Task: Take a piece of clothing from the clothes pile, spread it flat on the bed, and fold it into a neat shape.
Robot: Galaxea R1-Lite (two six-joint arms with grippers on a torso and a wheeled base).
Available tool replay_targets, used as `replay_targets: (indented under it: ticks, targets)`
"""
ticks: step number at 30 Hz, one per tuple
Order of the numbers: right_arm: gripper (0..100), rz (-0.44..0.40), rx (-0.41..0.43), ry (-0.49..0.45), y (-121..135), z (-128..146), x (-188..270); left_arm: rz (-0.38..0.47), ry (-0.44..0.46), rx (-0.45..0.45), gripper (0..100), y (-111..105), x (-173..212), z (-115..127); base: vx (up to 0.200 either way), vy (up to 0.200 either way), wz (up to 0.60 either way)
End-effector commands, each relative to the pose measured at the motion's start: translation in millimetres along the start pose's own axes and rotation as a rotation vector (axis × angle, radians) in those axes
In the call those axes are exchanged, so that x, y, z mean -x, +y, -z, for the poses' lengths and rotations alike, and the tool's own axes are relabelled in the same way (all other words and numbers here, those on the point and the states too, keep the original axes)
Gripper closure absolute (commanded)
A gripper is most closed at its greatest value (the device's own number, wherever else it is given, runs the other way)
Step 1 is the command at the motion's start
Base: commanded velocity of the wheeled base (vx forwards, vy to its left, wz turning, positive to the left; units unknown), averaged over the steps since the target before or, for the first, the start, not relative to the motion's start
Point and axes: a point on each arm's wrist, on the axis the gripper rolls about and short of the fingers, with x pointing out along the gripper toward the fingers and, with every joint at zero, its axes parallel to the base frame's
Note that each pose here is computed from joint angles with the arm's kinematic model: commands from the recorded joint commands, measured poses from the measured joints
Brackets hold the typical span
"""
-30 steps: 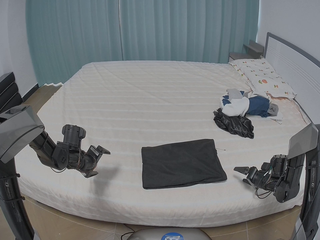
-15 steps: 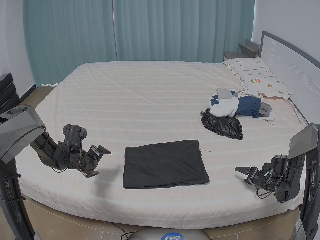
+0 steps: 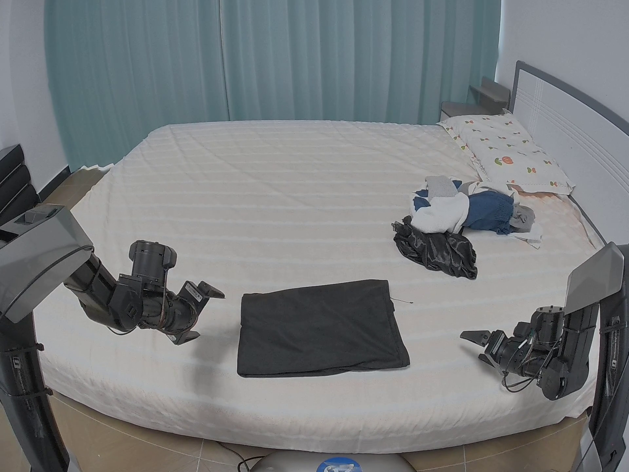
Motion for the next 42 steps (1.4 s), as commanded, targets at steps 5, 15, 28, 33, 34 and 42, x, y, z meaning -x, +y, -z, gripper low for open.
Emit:
replay_targets:
  ticks: [5, 15, 28, 33, 34, 42]
  targets:
    - [0, 0.004, 0.008, -0.009, 1.3, 1.5, -1.2, 0.04, 0.015, -0.106, 0, -24.1, -19.4, 15.9, 0.0, 0.0, 0.0]
    - [0, 0.015, 0.011, -0.014, 1.3, 2.6, -2.0, 0.017, -0.032, -0.138, 0, -33.9, -51.6, 9.1, 0.0, 0.0, 0.0]
    - [0, 0.021, 0.014, -0.011, 0.2, 3.9, -2.8, 0.031, -0.027, -0.359, 0, -32.7, -82.2, 9.5, 0.0, 0.0, 0.0]
    - [0, 0.021, 0.014, -0.011, 0.2, 3.9, -2.8, 0.052, -0.035, -0.371, 0, -39.0, -97.1, 10.4, 0.0, 0.0, 0.0]
    - [0, 0.02, 0.014, -0.012, 0.3, 3.6, -3.1, 0.048, -0.035, -0.371, 0, -37.7, -101.8, 11.0, 0.0, 0.0, 0.0]
    - [0, 0.02, 0.014, -0.012, 0.3, 3.5, -3.3, 0.061, -0.048, -0.37, 0, -40.6, -116.4, 8.3, 0.0, 0.0, 0.0]
